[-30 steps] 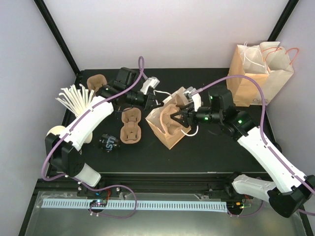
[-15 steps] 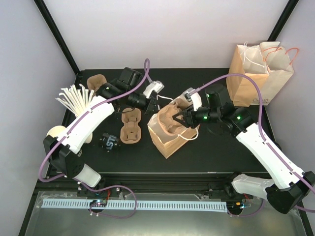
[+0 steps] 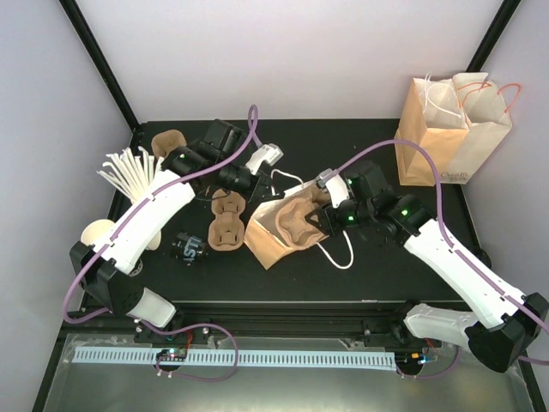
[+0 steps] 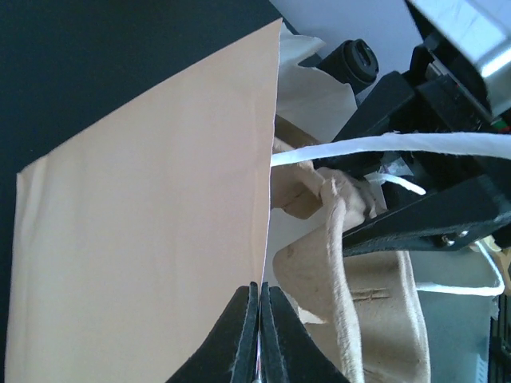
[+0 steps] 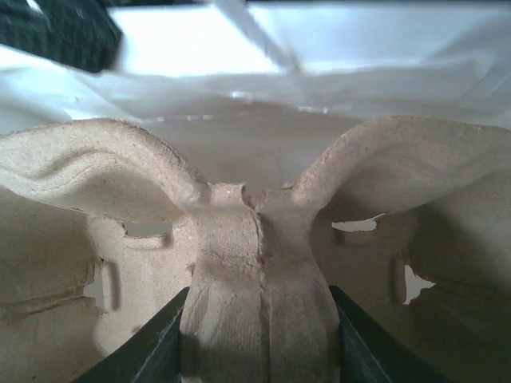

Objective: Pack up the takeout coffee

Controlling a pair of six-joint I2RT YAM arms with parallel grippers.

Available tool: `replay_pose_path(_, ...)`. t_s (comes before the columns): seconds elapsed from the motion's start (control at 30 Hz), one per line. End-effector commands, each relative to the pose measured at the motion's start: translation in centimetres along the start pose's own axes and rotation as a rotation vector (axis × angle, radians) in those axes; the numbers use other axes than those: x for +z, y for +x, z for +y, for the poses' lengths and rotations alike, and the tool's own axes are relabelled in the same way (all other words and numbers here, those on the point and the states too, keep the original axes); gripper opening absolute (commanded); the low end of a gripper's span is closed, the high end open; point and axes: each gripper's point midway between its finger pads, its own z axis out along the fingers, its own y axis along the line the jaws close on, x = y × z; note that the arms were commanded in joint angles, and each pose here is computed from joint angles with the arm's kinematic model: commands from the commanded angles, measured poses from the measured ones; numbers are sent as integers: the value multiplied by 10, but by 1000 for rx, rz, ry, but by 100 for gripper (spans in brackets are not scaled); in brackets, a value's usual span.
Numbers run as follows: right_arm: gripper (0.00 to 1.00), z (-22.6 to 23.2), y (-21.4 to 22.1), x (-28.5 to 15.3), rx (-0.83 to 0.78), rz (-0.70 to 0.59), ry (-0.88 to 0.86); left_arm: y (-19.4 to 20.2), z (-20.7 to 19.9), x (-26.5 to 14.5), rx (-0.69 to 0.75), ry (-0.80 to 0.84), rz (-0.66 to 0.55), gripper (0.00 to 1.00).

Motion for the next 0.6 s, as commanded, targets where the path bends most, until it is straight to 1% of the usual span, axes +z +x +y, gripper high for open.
replay_pose_path(0.0, 40, -15, 17, 4, -43, 59, 131, -8, -13, -13, 21, -4, -21, 5)
replay_pose_path(0.23, 40, -18, 16, 10, -117, 72, 249, -11, -14, -14, -5, 1, -31, 5)
replay_pose_path(0.33, 40, -18, 23, 18, -159, 98, 295, -10, -13, -13, -12, 3, -30, 5)
replay_pose_path(0.43, 40, -19, 27, 26, -165, 113, 310, -9, -12, -10, -22, 6, -23, 5)
replay_pose_path(0.57, 40, -19, 23, 27, -159, 71, 319, -9, -12, -7, -38, 21, -17, 5)
